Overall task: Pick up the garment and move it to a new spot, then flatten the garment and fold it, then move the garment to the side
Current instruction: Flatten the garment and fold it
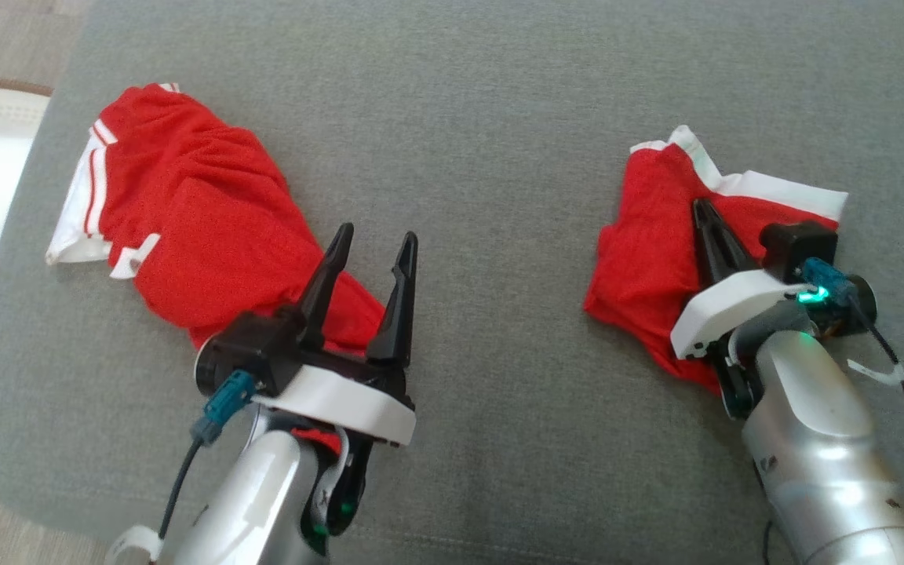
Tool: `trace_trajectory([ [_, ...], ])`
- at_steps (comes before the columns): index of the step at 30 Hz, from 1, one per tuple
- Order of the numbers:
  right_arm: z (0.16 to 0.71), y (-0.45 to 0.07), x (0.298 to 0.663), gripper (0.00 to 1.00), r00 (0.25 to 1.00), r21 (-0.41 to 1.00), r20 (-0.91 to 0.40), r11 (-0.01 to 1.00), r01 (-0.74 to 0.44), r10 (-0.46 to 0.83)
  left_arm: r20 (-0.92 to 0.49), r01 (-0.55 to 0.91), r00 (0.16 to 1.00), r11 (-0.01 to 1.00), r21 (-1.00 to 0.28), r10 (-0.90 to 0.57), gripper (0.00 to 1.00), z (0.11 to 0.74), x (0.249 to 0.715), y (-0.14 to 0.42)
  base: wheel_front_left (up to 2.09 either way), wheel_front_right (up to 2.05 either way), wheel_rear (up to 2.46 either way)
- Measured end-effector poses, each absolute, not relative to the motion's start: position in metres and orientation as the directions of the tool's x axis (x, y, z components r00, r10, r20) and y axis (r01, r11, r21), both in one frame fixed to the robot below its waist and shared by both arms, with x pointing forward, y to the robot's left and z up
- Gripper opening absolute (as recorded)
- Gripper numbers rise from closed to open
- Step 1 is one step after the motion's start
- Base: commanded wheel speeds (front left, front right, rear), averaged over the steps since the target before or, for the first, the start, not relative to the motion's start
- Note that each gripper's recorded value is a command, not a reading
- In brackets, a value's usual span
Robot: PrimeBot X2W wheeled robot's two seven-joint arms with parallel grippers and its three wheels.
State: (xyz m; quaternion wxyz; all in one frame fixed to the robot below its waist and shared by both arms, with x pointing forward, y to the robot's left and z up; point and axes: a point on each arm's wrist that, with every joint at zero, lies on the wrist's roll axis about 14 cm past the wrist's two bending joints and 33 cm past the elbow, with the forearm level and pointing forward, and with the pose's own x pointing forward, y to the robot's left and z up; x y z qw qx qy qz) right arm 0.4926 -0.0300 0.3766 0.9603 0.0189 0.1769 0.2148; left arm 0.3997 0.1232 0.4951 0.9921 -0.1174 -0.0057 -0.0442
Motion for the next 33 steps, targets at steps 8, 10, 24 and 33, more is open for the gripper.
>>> trace_trajectory([
  [8, 0.401, -0.048, 0.497, 0.0, 0.884, 0.109, -0.267, 0.923, -0.369, 0.385, 0.057, 0.144, 0.989, 0.959, -0.244, -0.135, 1.0, 0.505, 0.409, 0.107, 0.0, 0.0, 0.0],
  [10, 0.41, -0.051, 0.498, 0.0, 0.894, 0.108, -0.239, 0.925, -0.363, 0.379, 0.063, 0.149, 0.988, 0.958, -0.245, -0.138, 1.0, 0.507, 0.41, 0.106, 0.0, 0.0, 0.0],
  [24, 0.48, -0.141, 0.45, 1.0, 0.988, 0.115, -0.013, 0.982, -0.152, 0.154, 0.136, 0.245, 0.967, 0.936, -0.254, -0.216, 1.0, 0.532, 0.4, 0.078, 0.0, 0.0, 0.0],
  [33, 0.483, -0.17, 0.4, 1.0, 0.997, 0.14, 0.002, 0.987, -0.072, 0.073, 0.124, 0.281, 0.958, 0.931, -0.234, -0.258, 1.0, 0.527, 0.383, 0.066, 0.0, 0.0, 0.0],
])
